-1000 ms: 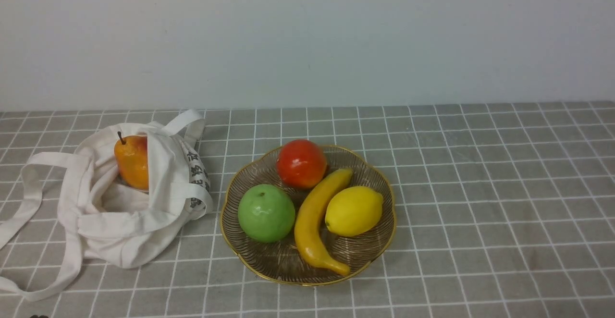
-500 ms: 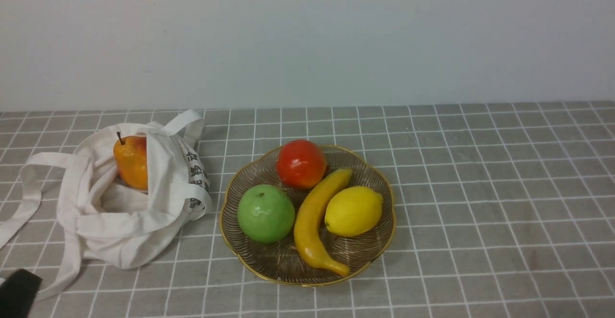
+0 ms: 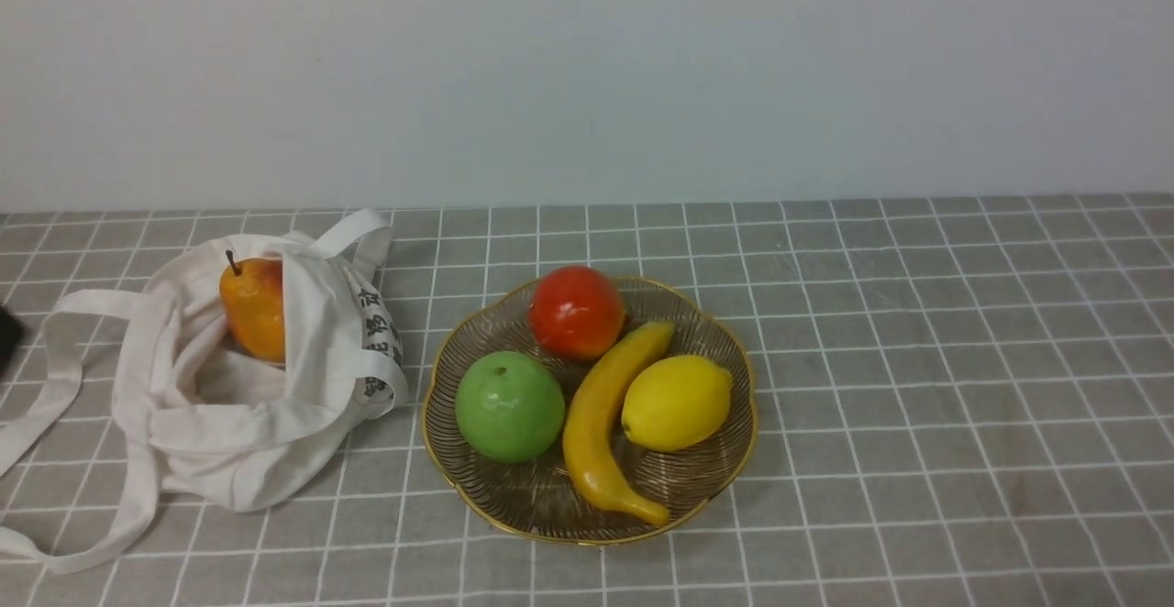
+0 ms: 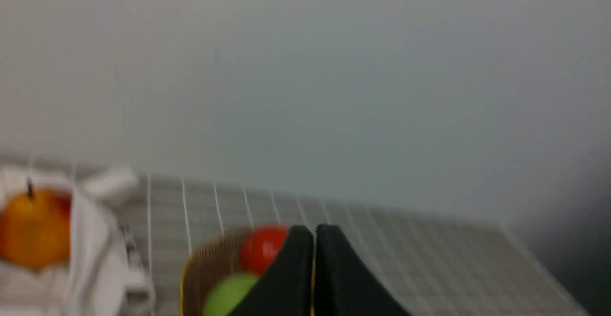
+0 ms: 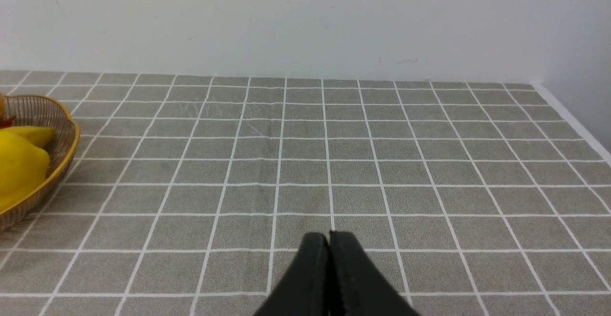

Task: Take the fruit out of the bag on the grey coffee tablecloth and place them on the plate.
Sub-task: 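Reach into the bag and grasp a fruit with the left gripper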

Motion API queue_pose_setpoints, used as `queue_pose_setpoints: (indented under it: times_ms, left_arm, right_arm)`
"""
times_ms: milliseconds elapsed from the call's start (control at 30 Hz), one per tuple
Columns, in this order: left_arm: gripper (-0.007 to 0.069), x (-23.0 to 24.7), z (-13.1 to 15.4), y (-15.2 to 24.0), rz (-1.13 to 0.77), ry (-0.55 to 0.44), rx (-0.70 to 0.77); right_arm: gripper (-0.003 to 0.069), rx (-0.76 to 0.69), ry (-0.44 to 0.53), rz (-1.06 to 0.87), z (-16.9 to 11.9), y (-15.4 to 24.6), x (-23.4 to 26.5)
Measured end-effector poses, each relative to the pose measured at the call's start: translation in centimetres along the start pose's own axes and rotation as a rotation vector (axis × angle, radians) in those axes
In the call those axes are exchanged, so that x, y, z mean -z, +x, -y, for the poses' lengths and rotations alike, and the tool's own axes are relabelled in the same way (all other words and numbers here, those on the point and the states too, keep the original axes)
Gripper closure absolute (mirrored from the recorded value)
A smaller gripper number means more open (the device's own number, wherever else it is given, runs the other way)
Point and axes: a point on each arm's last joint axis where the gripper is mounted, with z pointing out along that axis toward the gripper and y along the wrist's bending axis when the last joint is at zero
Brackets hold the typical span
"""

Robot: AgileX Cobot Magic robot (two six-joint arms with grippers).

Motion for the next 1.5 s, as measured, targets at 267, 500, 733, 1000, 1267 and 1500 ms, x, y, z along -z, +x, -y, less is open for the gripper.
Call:
queue_pose_setpoints:
  times_ms: [267, 500, 733, 1000, 1267, 1500]
  left_arm:
    - [0.0633, -7.7, -2.5, -1.0, -0.555, -0.146, -0.085]
    - [0.0632, -14.3, -9.1, -2.6, -0.723, -0.385, 0.065]
    - [0.0608, -19.3, -12.9, -4.2, -0.735, -0.413, -0.002]
    - [0.0365, -23.2, -15.7, -4.1, -0.635, -0.420, -0.112]
    - [0.0085, -25.7, -18.1, -2.3, -0.587, -0.447, -0.058]
    - [0.0062, -26.9, -19.3, -0.7, -0.618, -0.456, -0.015]
  right_arm:
    - [0.0673, 0.000, 0.000, 0.000, 0.0, 0.0, 0.0]
    - [0.0673, 0.000, 0.000, 0.000, 0.0, 0.0, 0.0]
    - [0.0673, 0.000, 0.000, 0.000, 0.0, 0.0, 0.0]
    - [0.0673, 0.000, 0.000, 0.000, 0.0, 0.0, 0.0]
    - [0.0673, 0.000, 0.000, 0.000, 0.0, 0.0, 0.0]
    - [0.0673, 0.000, 0.000, 0.000, 0.0, 0.0, 0.0]
